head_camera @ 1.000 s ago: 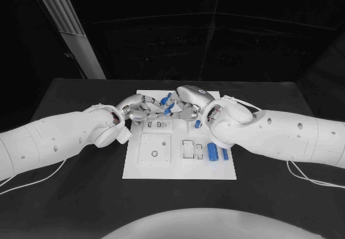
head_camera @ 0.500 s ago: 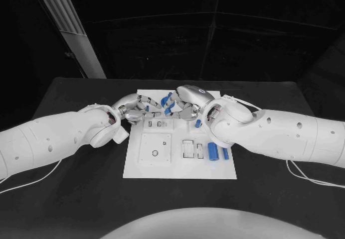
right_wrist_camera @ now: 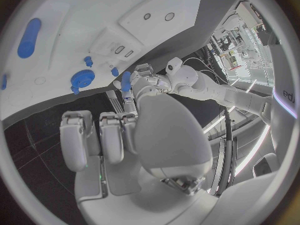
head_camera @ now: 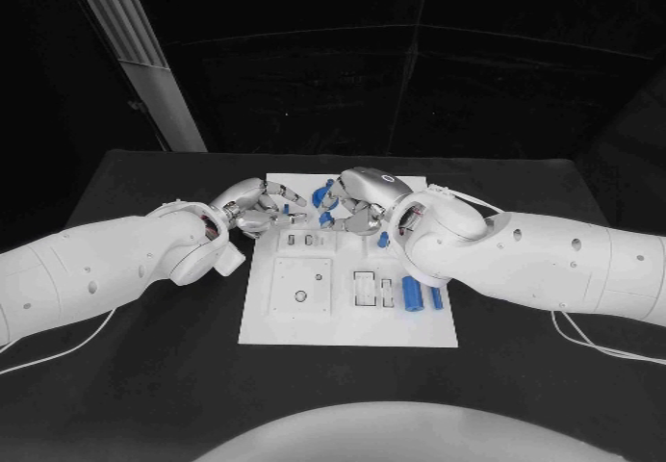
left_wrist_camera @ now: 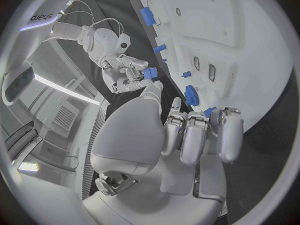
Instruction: Assemble the parts on the task board
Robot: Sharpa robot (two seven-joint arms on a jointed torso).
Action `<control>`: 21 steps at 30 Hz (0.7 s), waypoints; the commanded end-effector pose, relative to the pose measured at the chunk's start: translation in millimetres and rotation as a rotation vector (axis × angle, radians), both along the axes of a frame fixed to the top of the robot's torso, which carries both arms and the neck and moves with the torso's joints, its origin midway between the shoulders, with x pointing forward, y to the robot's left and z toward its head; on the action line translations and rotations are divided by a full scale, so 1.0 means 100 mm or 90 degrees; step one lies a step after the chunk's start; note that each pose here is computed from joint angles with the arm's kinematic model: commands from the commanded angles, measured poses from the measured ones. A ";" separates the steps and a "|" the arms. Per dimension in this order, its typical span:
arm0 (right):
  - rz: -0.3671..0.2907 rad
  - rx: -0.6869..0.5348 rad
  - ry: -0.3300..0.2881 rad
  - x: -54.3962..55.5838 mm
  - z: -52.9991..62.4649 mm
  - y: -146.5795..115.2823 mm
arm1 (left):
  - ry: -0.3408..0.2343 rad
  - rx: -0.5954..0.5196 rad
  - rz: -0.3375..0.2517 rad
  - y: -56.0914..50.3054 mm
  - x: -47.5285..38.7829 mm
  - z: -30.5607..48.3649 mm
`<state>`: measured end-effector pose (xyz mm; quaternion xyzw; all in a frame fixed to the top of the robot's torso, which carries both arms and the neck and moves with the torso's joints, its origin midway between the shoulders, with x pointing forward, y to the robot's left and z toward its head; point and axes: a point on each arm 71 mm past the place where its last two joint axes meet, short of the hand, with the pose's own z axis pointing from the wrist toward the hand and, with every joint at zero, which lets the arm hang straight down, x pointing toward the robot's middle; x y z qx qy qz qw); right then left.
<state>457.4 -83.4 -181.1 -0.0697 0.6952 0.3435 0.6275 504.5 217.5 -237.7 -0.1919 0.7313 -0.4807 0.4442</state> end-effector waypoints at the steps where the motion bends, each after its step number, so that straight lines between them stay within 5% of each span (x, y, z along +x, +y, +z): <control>1: -0.001 -0.054 -0.009 0.00 -0.01 0.03 | -0.047 -0.009 0.017 0.02 0.021 0.056; 21: -0.024 -0.186 0.010 0.03 -0.12 0.24 | -0.069 -0.009 0.030 0.02 0.057 0.071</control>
